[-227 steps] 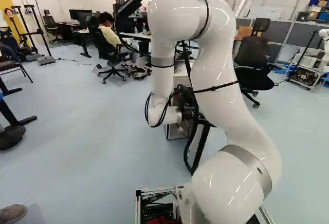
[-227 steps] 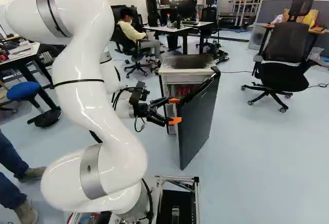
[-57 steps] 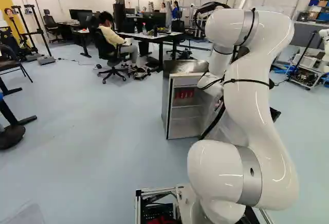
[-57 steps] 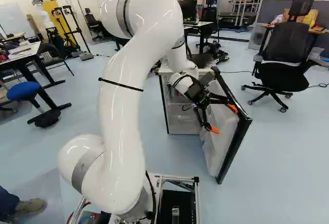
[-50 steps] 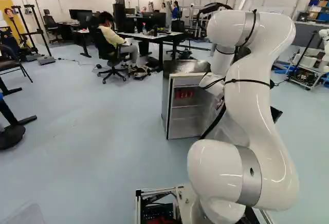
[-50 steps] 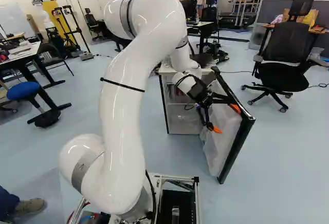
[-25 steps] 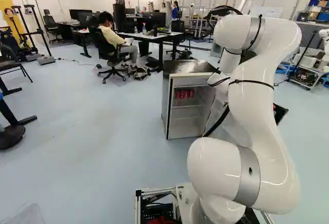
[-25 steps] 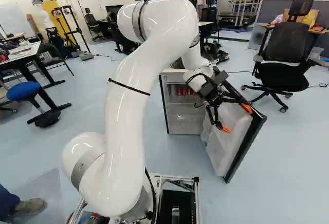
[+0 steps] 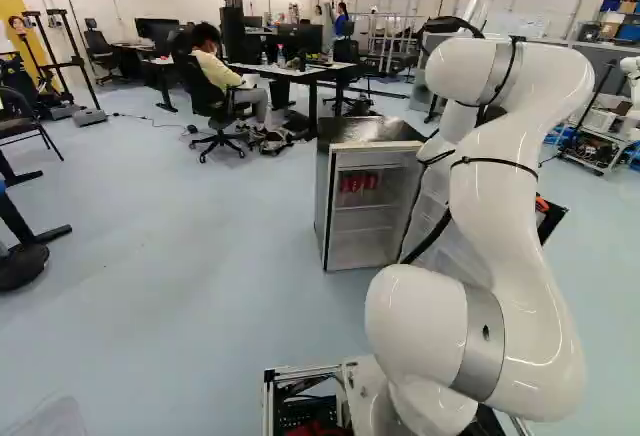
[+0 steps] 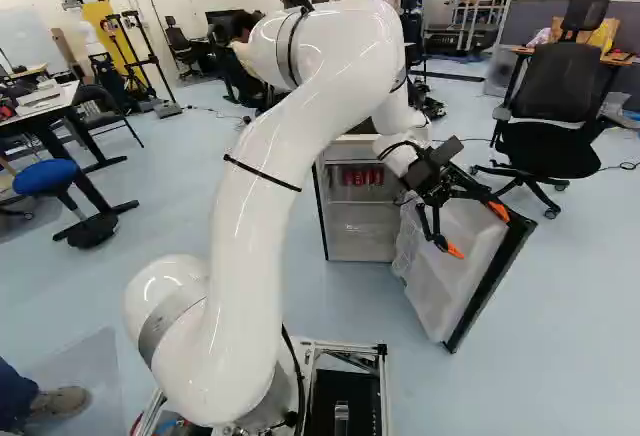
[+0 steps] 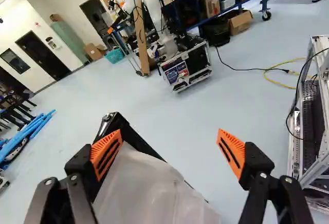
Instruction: Grab a drink from the fridge
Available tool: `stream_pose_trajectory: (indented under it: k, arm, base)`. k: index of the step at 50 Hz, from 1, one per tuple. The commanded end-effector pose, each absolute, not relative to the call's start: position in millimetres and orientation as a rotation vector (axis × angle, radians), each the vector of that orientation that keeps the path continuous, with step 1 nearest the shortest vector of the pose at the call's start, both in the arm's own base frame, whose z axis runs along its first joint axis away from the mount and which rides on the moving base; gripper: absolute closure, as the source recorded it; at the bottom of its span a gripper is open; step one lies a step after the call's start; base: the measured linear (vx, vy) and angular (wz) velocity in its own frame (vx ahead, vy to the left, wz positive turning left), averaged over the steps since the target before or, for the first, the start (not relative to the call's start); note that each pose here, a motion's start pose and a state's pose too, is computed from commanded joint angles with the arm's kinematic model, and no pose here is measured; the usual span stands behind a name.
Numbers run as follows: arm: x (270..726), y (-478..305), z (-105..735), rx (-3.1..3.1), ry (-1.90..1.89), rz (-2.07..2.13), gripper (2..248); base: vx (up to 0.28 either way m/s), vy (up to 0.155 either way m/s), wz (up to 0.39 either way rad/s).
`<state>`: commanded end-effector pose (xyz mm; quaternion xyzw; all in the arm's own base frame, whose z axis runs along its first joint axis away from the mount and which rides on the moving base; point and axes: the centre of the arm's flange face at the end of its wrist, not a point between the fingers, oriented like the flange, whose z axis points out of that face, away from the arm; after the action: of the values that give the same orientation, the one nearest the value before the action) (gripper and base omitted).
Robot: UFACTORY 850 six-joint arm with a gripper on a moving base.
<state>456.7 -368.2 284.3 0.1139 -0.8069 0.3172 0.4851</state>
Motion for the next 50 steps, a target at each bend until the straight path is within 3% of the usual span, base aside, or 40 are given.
stream_pose_trajectory:
  k: [50]
  arm:
    - [428, -319, 287, 0.666, -1.751, 0.983, 3]
  base:
    - [0.0, 0.0, 0.0]
